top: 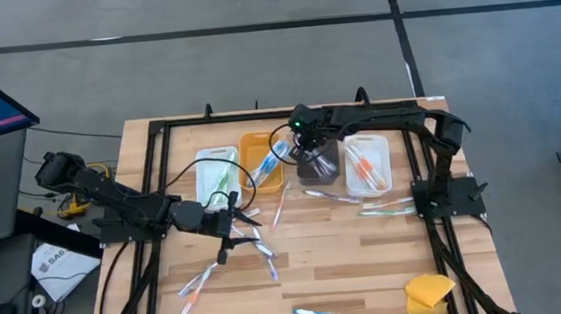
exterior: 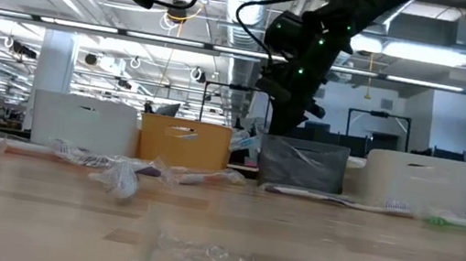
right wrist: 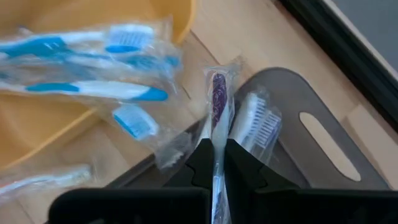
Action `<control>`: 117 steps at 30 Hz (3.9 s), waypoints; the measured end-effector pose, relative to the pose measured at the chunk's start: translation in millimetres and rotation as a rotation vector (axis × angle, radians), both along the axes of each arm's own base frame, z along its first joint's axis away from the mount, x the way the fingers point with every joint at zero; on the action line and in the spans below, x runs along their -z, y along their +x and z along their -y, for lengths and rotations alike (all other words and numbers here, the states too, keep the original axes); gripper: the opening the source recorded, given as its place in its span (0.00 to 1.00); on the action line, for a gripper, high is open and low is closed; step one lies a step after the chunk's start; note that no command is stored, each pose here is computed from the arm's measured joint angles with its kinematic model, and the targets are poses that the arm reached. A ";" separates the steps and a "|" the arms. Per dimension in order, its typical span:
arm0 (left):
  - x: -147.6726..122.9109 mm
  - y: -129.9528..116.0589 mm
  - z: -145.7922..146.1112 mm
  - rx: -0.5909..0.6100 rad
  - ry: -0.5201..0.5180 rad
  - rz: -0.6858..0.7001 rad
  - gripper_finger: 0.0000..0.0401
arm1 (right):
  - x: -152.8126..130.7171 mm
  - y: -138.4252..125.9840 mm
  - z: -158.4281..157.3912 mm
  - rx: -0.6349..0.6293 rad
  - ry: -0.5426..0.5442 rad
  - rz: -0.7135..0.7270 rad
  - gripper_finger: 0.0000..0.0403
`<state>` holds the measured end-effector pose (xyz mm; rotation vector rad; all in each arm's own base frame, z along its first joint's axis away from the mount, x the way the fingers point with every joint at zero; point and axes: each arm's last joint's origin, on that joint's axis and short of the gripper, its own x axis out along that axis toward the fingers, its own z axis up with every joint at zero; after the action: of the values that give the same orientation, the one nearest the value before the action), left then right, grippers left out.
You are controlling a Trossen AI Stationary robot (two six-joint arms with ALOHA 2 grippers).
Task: Pick & Place Toothbrushes
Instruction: Put the purple toothbrush into the black transparent bin, then put the orange toothbrush into the right white bin
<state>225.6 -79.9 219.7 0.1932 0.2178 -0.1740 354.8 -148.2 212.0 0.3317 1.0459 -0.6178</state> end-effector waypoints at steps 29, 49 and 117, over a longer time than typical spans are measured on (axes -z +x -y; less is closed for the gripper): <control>0.0 0.0 0.1 -0.002 -0.011 -0.002 0.39 | 0.0 -0.2 -4.0 0.012 0.018 -0.005 0.25; -5.4 -2.4 -0.5 -0.002 -0.026 0.026 0.39 | -112.4 -6.4 -99.4 -0.282 -0.027 0.057 0.25; -12.1 -55.7 102.1 -0.084 -0.653 -0.910 0.39 | -62.0 -112.3 -297.1 -0.251 -0.693 -0.022 0.25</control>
<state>169.9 -182.0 231.8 -0.5649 1.0521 -0.2320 242.5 148.9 274.0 -0.4073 0.8165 -0.7143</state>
